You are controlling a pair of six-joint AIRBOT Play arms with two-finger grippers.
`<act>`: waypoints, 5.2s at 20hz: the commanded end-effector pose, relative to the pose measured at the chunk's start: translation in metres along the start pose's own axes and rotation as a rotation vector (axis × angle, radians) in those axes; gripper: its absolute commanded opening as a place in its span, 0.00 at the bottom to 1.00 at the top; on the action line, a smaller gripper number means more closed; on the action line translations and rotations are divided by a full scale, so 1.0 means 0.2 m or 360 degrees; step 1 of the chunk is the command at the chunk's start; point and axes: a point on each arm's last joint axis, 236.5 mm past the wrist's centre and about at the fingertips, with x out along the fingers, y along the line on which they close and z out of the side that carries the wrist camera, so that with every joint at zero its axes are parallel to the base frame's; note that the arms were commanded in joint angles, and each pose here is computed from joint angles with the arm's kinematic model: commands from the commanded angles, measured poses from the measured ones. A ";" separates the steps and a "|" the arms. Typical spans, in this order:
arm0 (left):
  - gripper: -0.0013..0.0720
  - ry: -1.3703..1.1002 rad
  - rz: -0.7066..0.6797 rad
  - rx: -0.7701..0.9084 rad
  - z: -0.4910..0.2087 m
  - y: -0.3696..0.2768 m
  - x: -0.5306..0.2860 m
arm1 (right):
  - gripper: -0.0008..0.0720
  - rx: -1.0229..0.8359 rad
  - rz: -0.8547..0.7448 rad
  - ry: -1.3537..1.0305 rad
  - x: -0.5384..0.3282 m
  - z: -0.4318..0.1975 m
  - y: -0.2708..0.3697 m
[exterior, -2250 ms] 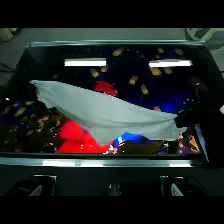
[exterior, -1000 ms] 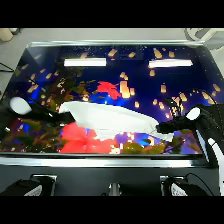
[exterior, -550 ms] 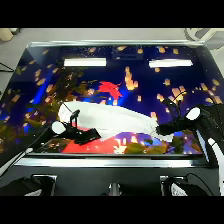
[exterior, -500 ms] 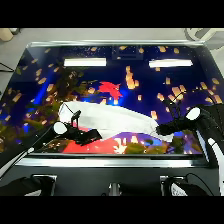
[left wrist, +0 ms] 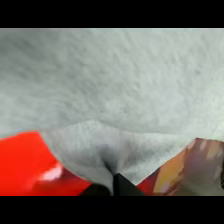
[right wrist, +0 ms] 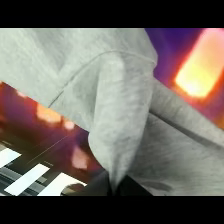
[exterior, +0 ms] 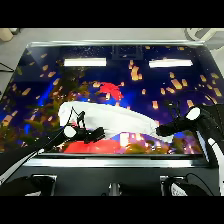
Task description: Fold the shirts.
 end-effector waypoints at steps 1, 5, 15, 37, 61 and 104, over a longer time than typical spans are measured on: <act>0.06 -0.0028 -0.0055 -0.0002 0.03 -0.06 -0.02 | 0.04 0.0016 0.0056 -0.0005 -0.01 0.00 0.04; 0.05 -0.0342 -0.0461 0.0751 0.30 -0.64 -0.59 | 0.04 -0.0217 -0.0016 -0.0377 -0.35 0.29 0.13; 0.05 -0.1996 -0.1258 0.1885 -0.36 -1.75 -3.31 | 0.04 -0.0789 -0.1085 -0.2680 -3.12 0.21 1.05; 0.06 -0.0967 0.0179 0.0858 1.18 -0.33 -1.41 | 0.04 -0.0102 -0.0201 -0.1011 -1.11 1.37 -0.03; 0.74 0.0482 0.0293 -0.0019 0.05 0.82 -0.74 | 0.79 0.0129 0.0160 0.0416 -0.27 0.10 -0.42; 0.05 -0.2591 -0.0635 0.1537 -0.19 -1.38 -3.51 | 0.03 -0.0978 -0.1279 -0.2886 -3.20 0.02 1.18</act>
